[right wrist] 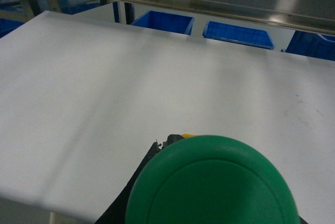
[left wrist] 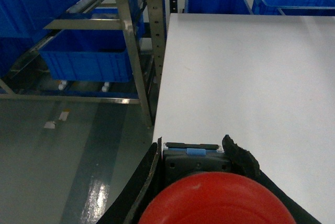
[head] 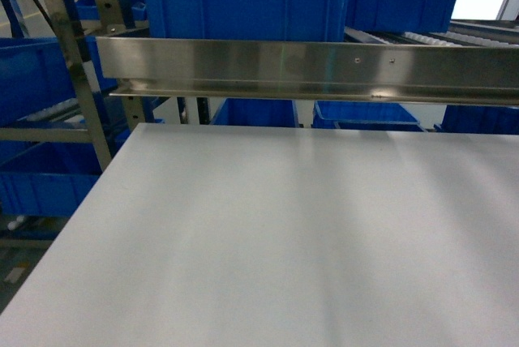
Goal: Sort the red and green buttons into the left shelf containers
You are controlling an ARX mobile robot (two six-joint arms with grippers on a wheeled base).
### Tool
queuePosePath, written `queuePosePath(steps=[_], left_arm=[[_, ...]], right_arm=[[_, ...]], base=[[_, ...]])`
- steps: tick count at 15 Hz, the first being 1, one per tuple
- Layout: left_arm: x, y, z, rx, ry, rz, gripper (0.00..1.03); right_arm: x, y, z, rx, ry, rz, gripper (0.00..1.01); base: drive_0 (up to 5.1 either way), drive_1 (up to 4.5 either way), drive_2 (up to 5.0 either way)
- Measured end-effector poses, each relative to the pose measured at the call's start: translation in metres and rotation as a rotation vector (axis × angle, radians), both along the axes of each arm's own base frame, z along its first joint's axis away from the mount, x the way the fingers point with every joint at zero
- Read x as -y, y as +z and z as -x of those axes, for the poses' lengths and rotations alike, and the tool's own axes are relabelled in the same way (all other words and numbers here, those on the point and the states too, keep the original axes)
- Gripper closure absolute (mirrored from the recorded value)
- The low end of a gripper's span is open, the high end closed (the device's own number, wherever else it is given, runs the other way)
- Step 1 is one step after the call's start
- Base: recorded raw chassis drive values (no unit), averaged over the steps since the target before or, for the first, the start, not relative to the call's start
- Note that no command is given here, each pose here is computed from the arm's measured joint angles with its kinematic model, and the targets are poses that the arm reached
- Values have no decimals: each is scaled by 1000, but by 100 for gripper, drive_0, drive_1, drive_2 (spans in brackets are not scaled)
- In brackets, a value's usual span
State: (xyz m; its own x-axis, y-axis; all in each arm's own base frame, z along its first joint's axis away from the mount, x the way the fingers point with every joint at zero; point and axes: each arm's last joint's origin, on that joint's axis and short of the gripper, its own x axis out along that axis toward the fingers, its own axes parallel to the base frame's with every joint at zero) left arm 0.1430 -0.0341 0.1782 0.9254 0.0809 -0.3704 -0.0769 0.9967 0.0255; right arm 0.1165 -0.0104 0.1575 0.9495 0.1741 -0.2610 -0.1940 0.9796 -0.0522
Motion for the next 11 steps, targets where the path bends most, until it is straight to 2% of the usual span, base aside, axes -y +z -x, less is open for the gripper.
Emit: queuePosePath(steps=[4, 11], left_arm=[[0, 0, 0, 1, 0, 0, 74], [0, 0, 0, 1, 0, 0, 74]], right_arm=[[0, 0, 0, 0, 0, 0, 75], [0, 0, 0, 0, 0, 0, 75]], base=[[-463, 82, 392], [-503, 242, 242]])
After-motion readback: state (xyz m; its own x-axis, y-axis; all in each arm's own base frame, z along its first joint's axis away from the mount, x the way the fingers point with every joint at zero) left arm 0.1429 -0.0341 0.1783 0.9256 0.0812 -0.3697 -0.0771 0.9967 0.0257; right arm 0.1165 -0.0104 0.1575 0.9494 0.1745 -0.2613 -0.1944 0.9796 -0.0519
